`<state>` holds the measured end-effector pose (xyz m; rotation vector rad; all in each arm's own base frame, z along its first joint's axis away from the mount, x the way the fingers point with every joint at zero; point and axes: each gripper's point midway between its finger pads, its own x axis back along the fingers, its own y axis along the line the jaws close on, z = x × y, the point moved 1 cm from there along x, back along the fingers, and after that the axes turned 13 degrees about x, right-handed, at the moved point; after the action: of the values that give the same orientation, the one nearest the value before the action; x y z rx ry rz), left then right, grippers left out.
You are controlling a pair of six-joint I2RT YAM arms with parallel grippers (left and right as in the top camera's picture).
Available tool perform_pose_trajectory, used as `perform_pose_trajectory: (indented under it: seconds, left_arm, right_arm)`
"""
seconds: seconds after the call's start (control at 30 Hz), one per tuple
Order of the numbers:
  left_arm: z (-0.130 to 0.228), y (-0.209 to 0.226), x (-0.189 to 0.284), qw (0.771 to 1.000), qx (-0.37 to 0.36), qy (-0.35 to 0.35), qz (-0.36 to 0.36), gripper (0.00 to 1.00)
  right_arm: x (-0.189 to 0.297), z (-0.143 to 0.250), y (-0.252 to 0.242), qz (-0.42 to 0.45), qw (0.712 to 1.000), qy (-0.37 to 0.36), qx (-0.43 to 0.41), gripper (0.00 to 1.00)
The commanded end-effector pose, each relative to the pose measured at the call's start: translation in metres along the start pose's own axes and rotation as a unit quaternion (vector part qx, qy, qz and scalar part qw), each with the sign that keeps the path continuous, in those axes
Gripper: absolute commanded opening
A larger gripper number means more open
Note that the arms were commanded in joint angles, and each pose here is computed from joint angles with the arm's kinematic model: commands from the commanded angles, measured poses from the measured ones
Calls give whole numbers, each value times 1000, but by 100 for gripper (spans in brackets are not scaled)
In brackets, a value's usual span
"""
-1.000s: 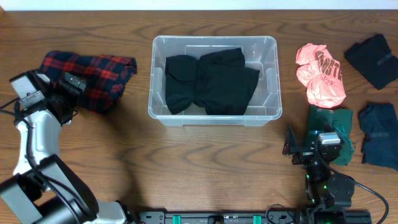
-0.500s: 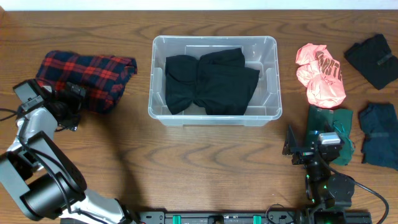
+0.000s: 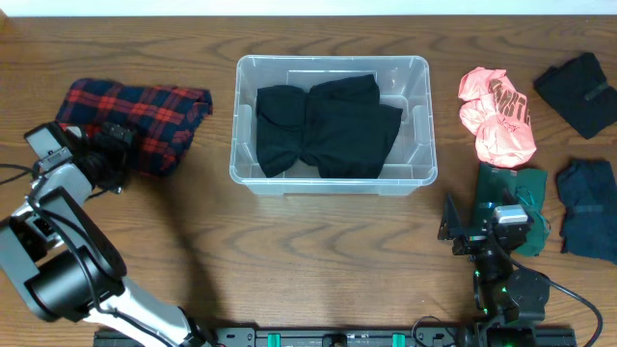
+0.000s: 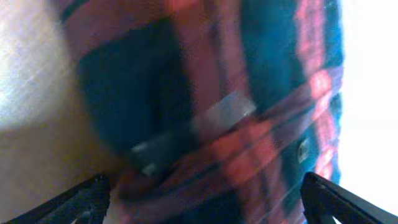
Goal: Pack container
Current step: 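Grasp the red-and-navy plaid shirt with the left gripper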
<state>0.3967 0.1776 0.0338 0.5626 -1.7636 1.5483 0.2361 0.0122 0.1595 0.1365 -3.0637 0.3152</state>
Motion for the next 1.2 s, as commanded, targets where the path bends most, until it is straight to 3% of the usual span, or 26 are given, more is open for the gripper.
perform_pose_trajectory:
  seconds: [0.0, 0.17, 0.2, 0.23, 0.33, 0.4, 0.5, 0.63, 0.87, 1.17]
  left_arm:
    - [2, 7, -16, 1000, 20, 15, 2, 98]
    - [4, 0, -31, 1000, 4, 19, 24, 99]
    - [4, -1, -34, 999, 0, 19, 26, 96]
    - [6, -1, -36, 999, -2, 20, 27, 86]
    - [8, -7, -40, 999, -14, 17, 35, 45]
    - [8, -11, -40, 999, -20, 15, 41, 27]
    - [7, -14, -41, 999, -24, 12, 46, 14]
    - [10, -25, -39, 996, -33, 25, 73, 8]
    - [22, -96, -5, 967, -64, 82, 234, 6]
    - [26, -169, 95, 947, -105, 22, 303, 6]
  right_arm:
    - [0, 0, 1, -2, 1000, 0, -5, 99]
    - [0, 0, 1, -2, 1000, 0, -5, 99]
    - [0, 0, 1, -2, 1000, 0, -5, 99]
    - [0, 0, 1, -2, 1000, 0, -5, 99]
    - [0, 0, 1, -2, 1000, 0, -5, 99]
    - [0, 0, 1, -2, 1000, 0, -5, 99]
    - [0, 0, 1, -2, 1000, 0, -5, 99]
    - [0, 0, 1, -2, 1000, 0, -5, 99]
    - [0, 0, 1, -2, 1000, 0, -5, 99]
    - [0, 0, 1, -2, 1000, 0, -5, 99]
